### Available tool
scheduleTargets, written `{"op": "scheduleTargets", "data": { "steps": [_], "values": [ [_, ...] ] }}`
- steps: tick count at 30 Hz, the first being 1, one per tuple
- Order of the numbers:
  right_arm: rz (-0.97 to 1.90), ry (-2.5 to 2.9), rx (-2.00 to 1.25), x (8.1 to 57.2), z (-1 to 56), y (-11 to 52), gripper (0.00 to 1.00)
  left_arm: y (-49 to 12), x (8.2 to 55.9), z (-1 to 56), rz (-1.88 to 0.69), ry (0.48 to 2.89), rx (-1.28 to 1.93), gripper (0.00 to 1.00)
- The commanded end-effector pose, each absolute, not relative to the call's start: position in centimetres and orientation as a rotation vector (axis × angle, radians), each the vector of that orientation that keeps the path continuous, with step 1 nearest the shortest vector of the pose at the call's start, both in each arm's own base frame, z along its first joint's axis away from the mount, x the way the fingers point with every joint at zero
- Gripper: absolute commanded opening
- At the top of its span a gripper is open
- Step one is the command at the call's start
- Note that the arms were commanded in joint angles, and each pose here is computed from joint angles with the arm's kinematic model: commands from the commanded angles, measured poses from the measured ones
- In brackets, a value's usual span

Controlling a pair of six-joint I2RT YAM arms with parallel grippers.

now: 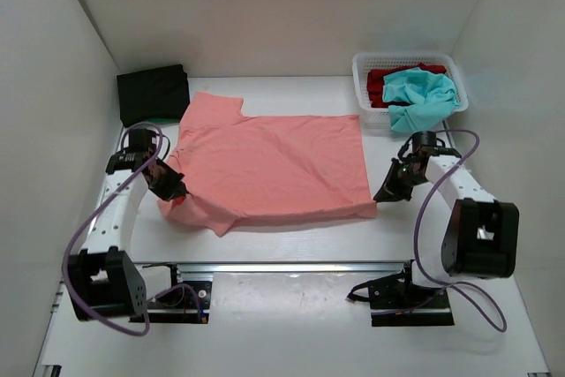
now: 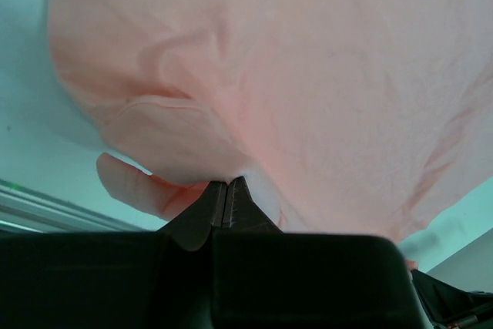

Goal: Fold and stack the t-shirts
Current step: Fold the flattened tshirt in 1/3 of the way

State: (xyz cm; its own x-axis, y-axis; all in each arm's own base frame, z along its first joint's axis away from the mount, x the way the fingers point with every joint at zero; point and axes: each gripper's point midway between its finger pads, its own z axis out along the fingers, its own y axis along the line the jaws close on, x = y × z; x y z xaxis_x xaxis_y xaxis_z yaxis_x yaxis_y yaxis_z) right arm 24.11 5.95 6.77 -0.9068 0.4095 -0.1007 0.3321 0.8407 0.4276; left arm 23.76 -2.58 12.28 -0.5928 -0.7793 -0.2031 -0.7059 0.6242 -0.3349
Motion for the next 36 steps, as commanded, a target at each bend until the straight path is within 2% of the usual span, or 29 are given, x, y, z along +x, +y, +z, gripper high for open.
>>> {"op": "scheduleTargets", "data": {
  "steps": [1,11,21,23,24,25,26,27,29,35,36],
  "values": [
    [0.612,2.770,0.548,28.0,7.5,5.3,0.00,-1.6,27.9,14.1,-0.334,2.422,-1.148,0.00],
    [0.615,2.819,0.446,33.8,6.4,5.7,0.00,0.2,33.2,13.6,-0.288,2.425,-1.167,0.00],
    [0.667,2.802,0.322,37.7,6.6,7.5,0.01,1.0,35.2,12.8,-0.267,2.433,-1.171,0.01],
    [0.682,2.794,0.305,38.2,6.7,7.8,0.01,1.0,35.5,12.3,-0.275,2.443,-1.162,0.32],
    [0.681,2.786,0.283,38.4,7.2,8.0,0.11,0.8,36.0,12.3,-0.296,2.442,-1.146,0.33],
    [0.669,2.789,0.271,38.4,7.1,8.2,0.28,1.0,36.1,12.4,-0.299,2.436,-1.158,0.34],
    [0.636,2.789,0.262,38.6,7.4,7.7,0.38,0.9,36.4,12.5,-0.302,2.431,-1.141,0.36],
    [0.596,2.792,0.253,38.5,7.5,7.4,0.41,1.2,36.4,12.5,-0.293,2.427,-1.141,0.41],
    [0.519,2.799,0.208,38.3,7.8,7.3,0.45,1.3,36.5,12.8,-0.278,2.420,-1.129,0.43],
    [0.516,2.773,0.069,36.9,8.7,8.8,0.31,-0.3,35.3,12.9,-0.303,2.443,-1.079,0.38],
    [0.545,2.774,-0.004,35.6,8.7,10.5,0.18,-1.8,33.3,11.1,-0.315,2.493,-1.096,0.32]
  ]
}}
